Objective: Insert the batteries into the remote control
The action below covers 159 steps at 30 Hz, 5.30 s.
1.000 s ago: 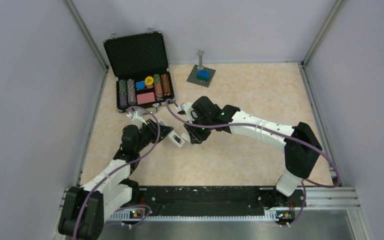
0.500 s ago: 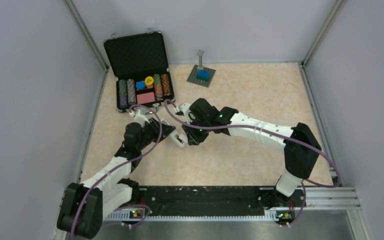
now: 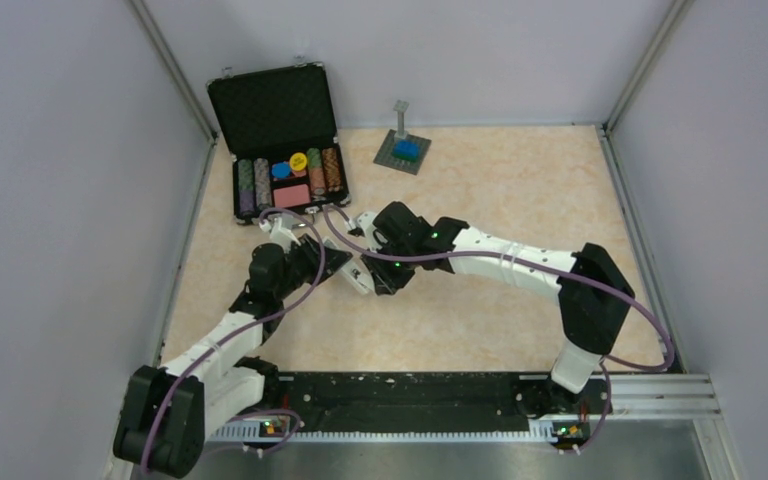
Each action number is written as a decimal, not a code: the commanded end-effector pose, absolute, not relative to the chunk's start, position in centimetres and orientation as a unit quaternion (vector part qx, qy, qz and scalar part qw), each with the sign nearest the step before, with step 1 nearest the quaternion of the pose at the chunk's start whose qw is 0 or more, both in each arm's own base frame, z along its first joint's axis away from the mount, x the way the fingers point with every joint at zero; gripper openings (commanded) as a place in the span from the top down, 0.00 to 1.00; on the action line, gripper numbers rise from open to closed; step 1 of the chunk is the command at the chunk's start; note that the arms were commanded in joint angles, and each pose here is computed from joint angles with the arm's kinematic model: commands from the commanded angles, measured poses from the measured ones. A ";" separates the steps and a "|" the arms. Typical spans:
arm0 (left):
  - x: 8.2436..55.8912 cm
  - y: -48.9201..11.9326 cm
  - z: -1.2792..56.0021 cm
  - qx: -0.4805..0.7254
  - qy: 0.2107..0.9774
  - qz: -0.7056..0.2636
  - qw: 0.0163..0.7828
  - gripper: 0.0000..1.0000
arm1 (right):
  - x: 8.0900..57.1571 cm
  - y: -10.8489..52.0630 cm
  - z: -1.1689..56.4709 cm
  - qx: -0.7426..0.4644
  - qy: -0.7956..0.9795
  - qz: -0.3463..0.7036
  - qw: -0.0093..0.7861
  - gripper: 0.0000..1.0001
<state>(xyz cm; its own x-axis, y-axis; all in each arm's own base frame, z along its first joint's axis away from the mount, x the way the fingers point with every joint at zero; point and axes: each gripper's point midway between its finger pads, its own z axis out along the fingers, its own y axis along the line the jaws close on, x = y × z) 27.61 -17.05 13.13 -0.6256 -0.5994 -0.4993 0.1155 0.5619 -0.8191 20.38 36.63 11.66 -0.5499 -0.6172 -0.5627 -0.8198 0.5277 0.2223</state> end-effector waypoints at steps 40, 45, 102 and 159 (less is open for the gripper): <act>27.6 -18.2 15.4 -0.120 0.772 -0.464 0.418 1.00 | 21.5 39.8 13.2 -0.410 0.839 0.261 0.246 0.72; 27.8 -17.7 14.7 -0.134 0.779 -0.449 0.418 1.00 | 21.8 39.7 12.6 -0.402 0.845 0.251 0.247 0.72; 29.0 -14.4 14.9 -0.158 0.797 -0.361 0.457 1.00 | 9.1 25.6 2.9 -0.697 0.691 0.092 0.168 0.43; 28.9 -14.2 14.2 -0.160 0.803 -0.360 0.447 1.00 | 14.0 28.9 1.0 -0.557 0.800 0.012 0.224 0.84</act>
